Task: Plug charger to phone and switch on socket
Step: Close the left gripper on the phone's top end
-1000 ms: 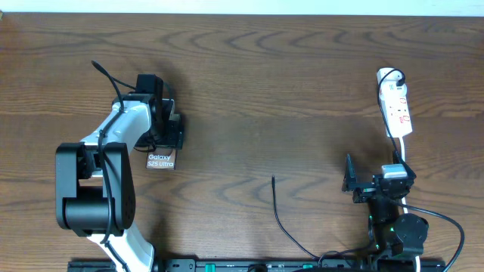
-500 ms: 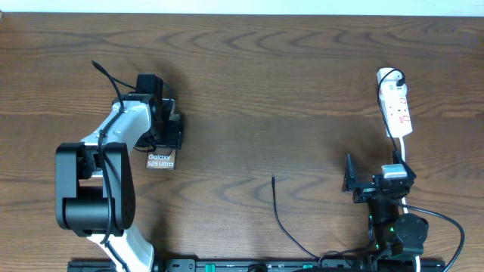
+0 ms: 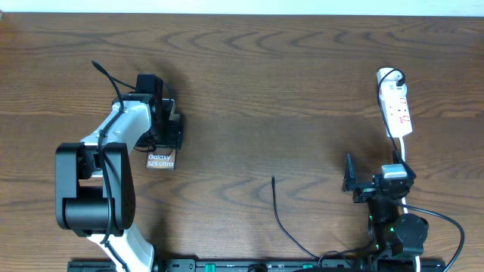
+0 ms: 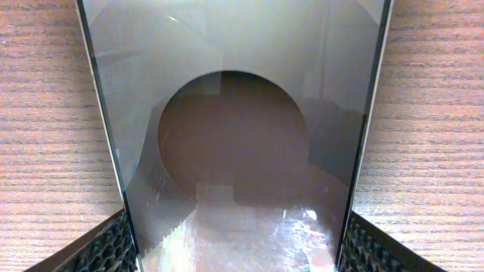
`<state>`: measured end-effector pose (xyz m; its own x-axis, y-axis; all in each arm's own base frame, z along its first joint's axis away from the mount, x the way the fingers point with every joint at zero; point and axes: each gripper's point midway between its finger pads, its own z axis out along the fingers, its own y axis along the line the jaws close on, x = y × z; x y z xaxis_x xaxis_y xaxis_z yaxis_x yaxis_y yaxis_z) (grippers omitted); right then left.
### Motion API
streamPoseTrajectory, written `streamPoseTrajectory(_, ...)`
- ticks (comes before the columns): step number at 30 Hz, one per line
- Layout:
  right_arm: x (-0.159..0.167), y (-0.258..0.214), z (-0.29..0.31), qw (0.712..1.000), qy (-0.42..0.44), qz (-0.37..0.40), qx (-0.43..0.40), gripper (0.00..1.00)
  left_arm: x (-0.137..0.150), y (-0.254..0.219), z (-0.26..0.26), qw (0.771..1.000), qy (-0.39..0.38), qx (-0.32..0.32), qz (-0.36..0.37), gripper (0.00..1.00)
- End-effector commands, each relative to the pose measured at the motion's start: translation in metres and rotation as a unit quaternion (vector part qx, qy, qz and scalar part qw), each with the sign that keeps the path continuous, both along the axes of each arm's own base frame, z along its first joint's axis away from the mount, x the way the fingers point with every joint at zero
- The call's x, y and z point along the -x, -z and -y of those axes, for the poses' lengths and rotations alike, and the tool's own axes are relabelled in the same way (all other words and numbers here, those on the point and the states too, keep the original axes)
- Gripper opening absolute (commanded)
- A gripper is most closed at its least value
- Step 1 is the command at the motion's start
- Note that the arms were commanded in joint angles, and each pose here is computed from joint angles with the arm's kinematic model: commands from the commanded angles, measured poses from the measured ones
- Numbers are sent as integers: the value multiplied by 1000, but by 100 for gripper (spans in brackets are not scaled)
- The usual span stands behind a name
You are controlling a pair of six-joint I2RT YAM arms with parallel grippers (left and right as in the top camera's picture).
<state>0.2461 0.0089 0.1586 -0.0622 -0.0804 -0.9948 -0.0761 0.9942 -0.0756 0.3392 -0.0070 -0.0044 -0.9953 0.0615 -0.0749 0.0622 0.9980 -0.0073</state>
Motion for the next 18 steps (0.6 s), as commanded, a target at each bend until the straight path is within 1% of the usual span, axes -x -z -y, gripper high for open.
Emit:
streamPoseTrajectory(1,0,0,-1,1000,-1,-1,-6,99,12,19,0,999,5,1,-34,67)
streamPoseTrajectory(4,0,0,-1,1000,-1,0,-6,99,12,19,0,999,5,1,-34,66)
streamPoseTrajectory(9,0,0,-1,1000,-1,0,-6,99,12,19,0,999,5,1,-34,61)
streamPoseTrajectory(15,0,0,-1,1000,-1,0,-6,99,11,19,0,999,5,1,-32,53)
streamPoseTrajectory(18,0,0,-1,1000,-1,0,-6,99,11,19,0,999,5,1,-32,47)
